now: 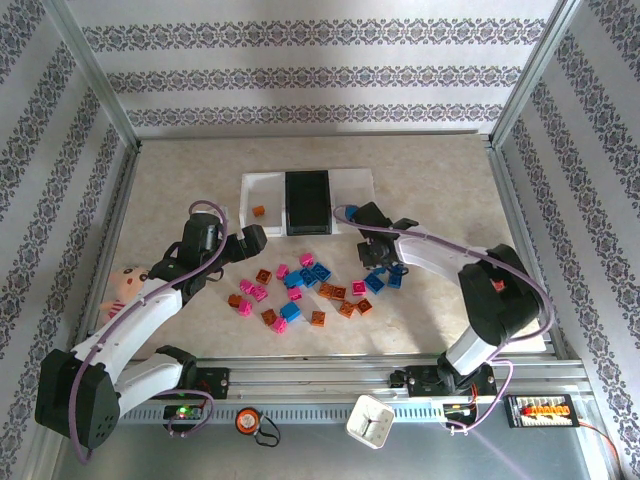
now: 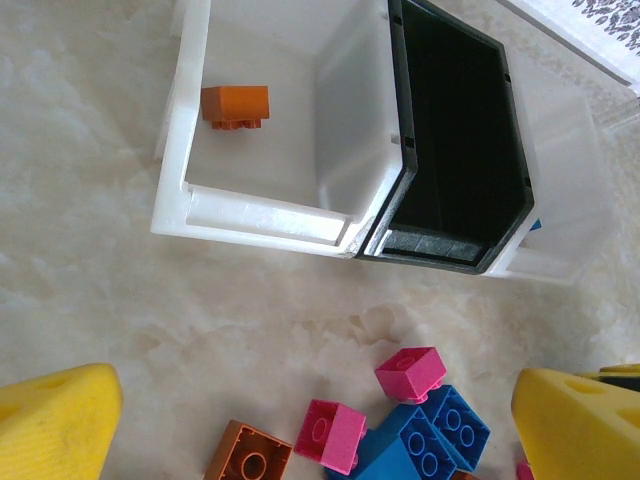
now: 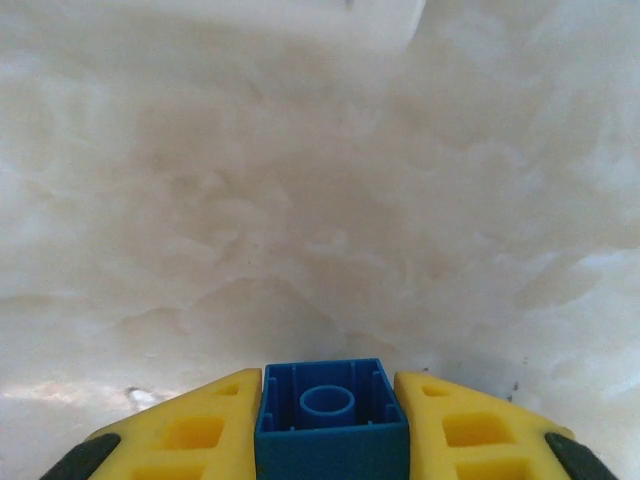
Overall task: Sort the legos into containers by color
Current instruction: Pick up the lego from the center of the table, then place the lego in the container.
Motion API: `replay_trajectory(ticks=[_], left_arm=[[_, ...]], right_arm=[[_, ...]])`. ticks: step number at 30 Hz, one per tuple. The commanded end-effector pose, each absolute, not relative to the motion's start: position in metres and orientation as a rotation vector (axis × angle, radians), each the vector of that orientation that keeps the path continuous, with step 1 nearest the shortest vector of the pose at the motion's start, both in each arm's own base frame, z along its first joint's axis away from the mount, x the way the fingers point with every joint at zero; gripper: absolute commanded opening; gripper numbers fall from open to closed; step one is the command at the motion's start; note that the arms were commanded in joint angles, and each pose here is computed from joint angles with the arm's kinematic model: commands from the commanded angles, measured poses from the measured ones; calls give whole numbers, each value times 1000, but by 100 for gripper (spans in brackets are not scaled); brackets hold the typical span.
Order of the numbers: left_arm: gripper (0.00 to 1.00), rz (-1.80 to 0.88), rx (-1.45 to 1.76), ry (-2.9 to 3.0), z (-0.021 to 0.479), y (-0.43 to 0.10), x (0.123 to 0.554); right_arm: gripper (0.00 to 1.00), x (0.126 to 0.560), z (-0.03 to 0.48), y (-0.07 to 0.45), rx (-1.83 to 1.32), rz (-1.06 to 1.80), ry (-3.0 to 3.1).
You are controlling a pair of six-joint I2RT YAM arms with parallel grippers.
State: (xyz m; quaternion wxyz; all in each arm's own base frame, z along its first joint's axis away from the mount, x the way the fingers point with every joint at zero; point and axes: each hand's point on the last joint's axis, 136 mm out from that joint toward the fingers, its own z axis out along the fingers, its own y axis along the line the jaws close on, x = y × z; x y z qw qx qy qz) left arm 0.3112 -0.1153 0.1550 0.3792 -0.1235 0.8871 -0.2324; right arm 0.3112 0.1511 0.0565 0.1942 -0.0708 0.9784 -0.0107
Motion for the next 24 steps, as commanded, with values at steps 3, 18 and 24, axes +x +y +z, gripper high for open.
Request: replay_trajectory(ticks=[3,18,24], left_arm=[[100,-598,-303,2298,147,-117,302],[100,-567,-334,2358,132,-106,272],[100,-537,-355,2367,125,-98,263]], right_arm=[[23,356,145,173,-168,114,2489],[25,497,133,188,-29,90,2448],[53,512,126,192,-22,93,2468]])
